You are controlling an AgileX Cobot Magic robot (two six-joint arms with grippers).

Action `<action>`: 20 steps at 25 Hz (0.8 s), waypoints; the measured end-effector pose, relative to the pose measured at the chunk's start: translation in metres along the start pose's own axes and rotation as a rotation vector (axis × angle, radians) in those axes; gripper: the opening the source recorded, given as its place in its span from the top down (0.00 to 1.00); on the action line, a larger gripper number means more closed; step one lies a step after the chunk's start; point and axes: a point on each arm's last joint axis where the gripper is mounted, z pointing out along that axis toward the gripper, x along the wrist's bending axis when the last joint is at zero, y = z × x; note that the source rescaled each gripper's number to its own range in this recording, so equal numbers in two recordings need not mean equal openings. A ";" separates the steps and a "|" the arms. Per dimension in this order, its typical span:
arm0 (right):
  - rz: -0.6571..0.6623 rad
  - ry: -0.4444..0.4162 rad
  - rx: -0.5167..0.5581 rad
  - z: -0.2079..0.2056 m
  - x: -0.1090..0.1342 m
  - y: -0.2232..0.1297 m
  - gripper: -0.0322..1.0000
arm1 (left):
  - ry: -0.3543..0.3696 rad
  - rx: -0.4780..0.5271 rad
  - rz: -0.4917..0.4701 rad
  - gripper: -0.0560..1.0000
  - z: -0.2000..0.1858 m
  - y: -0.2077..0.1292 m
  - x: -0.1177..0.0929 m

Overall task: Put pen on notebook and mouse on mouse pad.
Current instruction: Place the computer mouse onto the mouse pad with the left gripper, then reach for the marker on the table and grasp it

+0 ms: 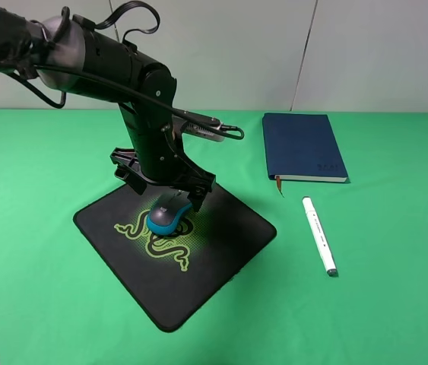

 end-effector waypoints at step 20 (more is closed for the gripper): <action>0.000 0.000 0.000 0.000 0.000 0.000 0.00 | -0.047 -0.138 0.045 0.00 -0.166 -0.038 0.025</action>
